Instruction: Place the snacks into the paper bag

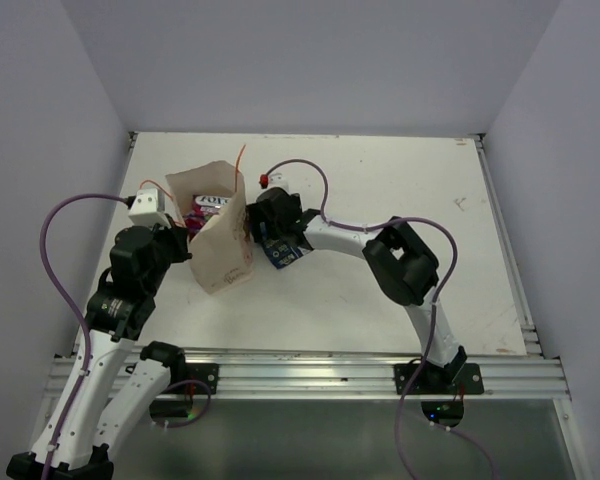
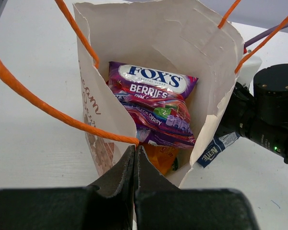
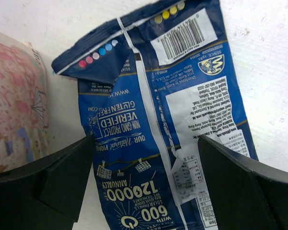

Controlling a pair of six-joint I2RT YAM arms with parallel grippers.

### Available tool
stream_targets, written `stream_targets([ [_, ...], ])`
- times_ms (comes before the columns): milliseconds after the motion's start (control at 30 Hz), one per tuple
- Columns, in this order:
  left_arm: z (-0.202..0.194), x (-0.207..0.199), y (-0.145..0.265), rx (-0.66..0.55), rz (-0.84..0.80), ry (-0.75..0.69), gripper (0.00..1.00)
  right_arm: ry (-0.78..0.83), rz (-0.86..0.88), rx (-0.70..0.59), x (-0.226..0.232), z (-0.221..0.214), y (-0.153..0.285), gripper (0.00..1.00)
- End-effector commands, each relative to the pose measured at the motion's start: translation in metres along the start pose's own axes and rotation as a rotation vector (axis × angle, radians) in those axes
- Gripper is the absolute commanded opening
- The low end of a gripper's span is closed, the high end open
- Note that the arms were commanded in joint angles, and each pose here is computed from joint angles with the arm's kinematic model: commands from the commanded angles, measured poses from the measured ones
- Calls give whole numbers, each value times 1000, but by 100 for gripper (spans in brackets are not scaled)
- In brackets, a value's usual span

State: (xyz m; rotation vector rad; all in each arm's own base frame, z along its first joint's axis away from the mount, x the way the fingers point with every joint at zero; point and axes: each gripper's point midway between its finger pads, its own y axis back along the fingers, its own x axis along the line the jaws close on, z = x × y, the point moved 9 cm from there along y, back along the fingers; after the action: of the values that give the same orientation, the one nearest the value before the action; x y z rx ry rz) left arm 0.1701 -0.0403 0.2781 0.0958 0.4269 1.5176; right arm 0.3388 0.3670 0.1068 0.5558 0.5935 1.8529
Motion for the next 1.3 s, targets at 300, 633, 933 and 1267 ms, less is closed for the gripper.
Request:
stream_targets([
  [300, 8, -3, 0, -50, -31, -11, 0, 19, -60, 157, -15, -43, 4, 34],
  [633, 9, -3, 3, -62, -33, -9, 0, 51, -147, 34, -29, 9, 72, 0],
  [933, 10, -4, 4, -71, -43, -8, 0, -10, 68, -433, -15, 173, 232, 0],
  [1267, 9, -3, 4, -71, -40, -9, 0, -123, 880, -583, 82, 245, 257, 1],
])
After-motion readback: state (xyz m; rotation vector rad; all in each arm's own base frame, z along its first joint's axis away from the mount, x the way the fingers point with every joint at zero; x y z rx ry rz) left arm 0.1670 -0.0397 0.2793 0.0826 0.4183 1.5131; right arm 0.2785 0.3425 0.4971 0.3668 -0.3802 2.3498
